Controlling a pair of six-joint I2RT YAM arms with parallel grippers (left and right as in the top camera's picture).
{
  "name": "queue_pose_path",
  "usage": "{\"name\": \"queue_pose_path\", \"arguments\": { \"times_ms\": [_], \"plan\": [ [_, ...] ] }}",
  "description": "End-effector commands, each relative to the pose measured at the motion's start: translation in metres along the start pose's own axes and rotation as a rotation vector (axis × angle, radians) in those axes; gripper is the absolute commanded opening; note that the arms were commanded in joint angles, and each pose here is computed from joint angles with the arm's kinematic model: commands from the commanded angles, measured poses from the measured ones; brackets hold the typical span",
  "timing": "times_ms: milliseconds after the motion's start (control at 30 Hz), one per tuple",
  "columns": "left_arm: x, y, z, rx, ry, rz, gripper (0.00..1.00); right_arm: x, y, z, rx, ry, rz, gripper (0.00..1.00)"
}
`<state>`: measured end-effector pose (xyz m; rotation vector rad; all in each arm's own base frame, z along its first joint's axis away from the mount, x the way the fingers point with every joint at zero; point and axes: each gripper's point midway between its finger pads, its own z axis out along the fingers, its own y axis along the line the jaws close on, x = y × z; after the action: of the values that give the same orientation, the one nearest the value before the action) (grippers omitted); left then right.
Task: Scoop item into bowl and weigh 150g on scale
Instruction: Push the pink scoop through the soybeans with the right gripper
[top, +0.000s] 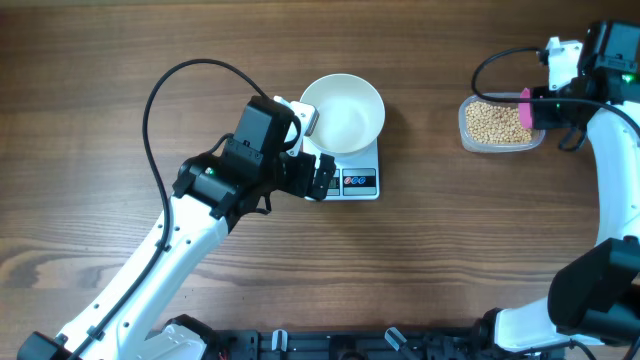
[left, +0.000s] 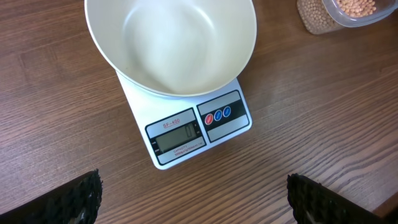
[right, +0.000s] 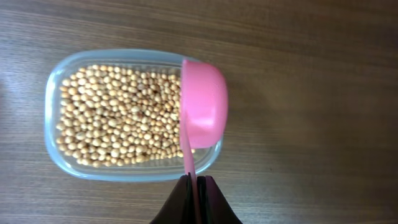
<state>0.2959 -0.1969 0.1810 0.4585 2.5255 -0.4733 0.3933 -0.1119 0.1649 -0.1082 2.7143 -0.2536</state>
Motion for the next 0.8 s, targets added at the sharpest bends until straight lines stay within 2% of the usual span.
{"name": "queue_pose_path", "arguments": {
  "times_ms": [0,300,400,767],
  "plan": [
    [-0.008,0.002,-0.005,-0.009,-0.024,-0.008,1.00,0.001,0.002,0.006,-0.026,0.001,-0.012,0.04],
    [-0.008,0.002,-0.005,-0.009,-0.024,-0.008,1.00,0.011,0.001,0.030,-0.025,0.072,-0.011,0.04],
    [-0.008,0.002,-0.005,-0.009,-0.024,-0.008,1.00,0.009,0.017,0.032,-0.114,0.055,-0.009,0.04],
    [-0.008,0.002,-0.005,-0.009,-0.024,-0.008,1.00,0.013,0.035,0.029,-0.217,0.061,-0.001,0.04]
  ]
}}
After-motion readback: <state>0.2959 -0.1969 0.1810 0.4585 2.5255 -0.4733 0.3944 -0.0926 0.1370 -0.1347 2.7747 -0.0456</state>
